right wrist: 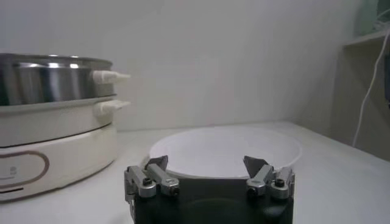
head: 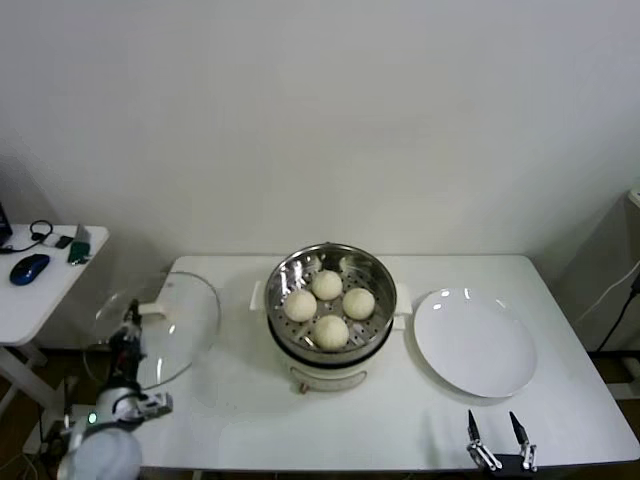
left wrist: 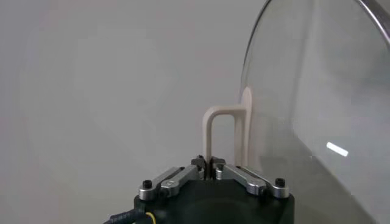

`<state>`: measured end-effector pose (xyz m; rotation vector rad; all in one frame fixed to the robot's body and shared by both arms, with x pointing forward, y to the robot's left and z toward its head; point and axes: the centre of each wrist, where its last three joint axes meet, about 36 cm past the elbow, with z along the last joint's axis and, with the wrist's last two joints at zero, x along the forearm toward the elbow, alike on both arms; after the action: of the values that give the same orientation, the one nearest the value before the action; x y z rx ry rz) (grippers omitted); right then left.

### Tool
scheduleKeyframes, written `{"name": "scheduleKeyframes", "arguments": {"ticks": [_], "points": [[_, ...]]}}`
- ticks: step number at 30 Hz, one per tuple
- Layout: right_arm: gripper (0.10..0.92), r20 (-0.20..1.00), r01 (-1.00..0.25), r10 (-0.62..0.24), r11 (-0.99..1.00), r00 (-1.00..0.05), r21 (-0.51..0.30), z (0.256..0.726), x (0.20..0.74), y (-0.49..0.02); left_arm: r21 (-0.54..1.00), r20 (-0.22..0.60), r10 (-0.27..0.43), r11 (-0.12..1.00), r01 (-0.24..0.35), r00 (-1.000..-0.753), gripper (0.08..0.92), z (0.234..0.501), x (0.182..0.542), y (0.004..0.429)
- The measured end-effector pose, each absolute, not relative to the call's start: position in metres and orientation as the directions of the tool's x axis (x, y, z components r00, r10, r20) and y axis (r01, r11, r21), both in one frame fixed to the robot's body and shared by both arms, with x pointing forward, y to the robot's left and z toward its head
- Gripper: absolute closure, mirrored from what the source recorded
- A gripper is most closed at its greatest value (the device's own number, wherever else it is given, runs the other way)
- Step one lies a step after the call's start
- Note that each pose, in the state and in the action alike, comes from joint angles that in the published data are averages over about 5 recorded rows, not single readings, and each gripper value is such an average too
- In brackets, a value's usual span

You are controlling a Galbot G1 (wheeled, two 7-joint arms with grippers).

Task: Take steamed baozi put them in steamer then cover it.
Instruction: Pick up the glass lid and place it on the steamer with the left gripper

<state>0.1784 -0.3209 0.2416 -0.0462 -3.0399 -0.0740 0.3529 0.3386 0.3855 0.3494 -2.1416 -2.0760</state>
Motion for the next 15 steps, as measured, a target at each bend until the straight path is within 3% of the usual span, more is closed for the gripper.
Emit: {"name": "scheduleKeyframes", "arguments": {"ticks": [7, 15], "points": [[0.2, 0.086, 0.02, 0.018, 0.999, -0.996, 0.031, 0.246, 0.181, -0.319, 0.991, -0.082, -0.227, 0.087, -0.104, -0.971, 0.857, 0.451, 0.382, 0.303], [0.2, 0.052, 0.01, 0.009, 1.0, -0.999, 0.023, 0.246, 0.188, -0.316, 0.987, -0.054, -0.137, 0.144, -0.074, -0.989, 0.857, 0.481, 0.4, 0.225]]}}
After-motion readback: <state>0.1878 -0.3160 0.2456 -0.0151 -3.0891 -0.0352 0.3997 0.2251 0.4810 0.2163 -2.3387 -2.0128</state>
